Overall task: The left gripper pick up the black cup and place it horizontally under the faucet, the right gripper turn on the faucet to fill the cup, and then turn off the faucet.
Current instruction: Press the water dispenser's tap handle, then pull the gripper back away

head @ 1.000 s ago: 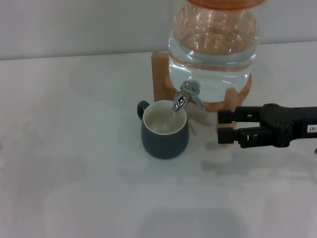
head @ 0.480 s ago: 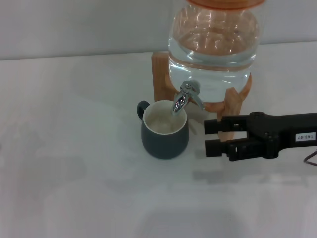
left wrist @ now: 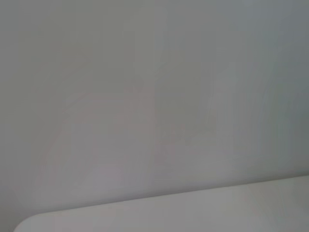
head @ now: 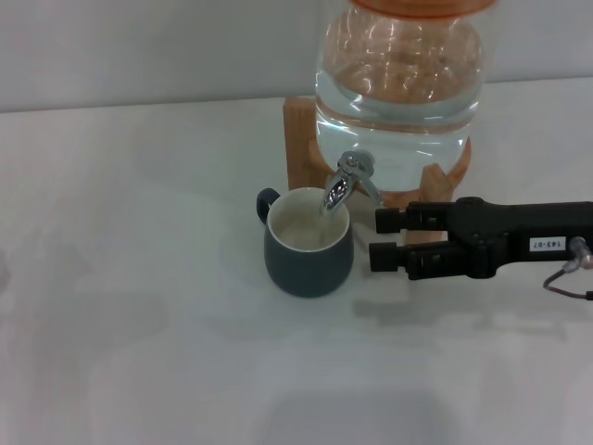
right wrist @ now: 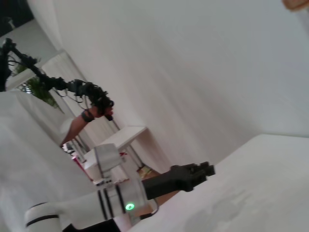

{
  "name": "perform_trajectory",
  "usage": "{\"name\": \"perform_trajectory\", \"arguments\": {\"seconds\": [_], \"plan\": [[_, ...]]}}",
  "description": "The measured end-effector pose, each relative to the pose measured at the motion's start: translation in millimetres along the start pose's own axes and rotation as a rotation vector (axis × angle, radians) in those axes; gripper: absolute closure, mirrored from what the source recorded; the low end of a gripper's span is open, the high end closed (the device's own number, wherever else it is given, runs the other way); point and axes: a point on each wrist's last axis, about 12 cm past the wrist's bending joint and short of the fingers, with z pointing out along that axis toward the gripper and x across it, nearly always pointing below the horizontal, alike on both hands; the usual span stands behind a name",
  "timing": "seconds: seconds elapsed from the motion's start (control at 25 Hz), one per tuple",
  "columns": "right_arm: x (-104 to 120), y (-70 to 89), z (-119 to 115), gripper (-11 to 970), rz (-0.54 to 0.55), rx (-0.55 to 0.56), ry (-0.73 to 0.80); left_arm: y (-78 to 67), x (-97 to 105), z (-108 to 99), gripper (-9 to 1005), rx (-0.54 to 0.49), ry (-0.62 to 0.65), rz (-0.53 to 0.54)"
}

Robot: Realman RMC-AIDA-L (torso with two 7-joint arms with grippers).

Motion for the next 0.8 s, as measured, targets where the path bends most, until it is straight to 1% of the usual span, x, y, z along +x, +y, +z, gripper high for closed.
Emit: {"name": "perform_trajectory", "arguments": {"seconds": [0.28,0.8], "plan": [[-1.6,-3.0,7.5,120,-0.007,0.012,0.011,-0.4,-0.6,0.3,721,0.002,-0.002,0.000],[-2.4,-8.0,8.8,120,-0.007,0.045,-0.007,-0.4,0.9,0.3,721,0.002,0.003,0.000]]}}
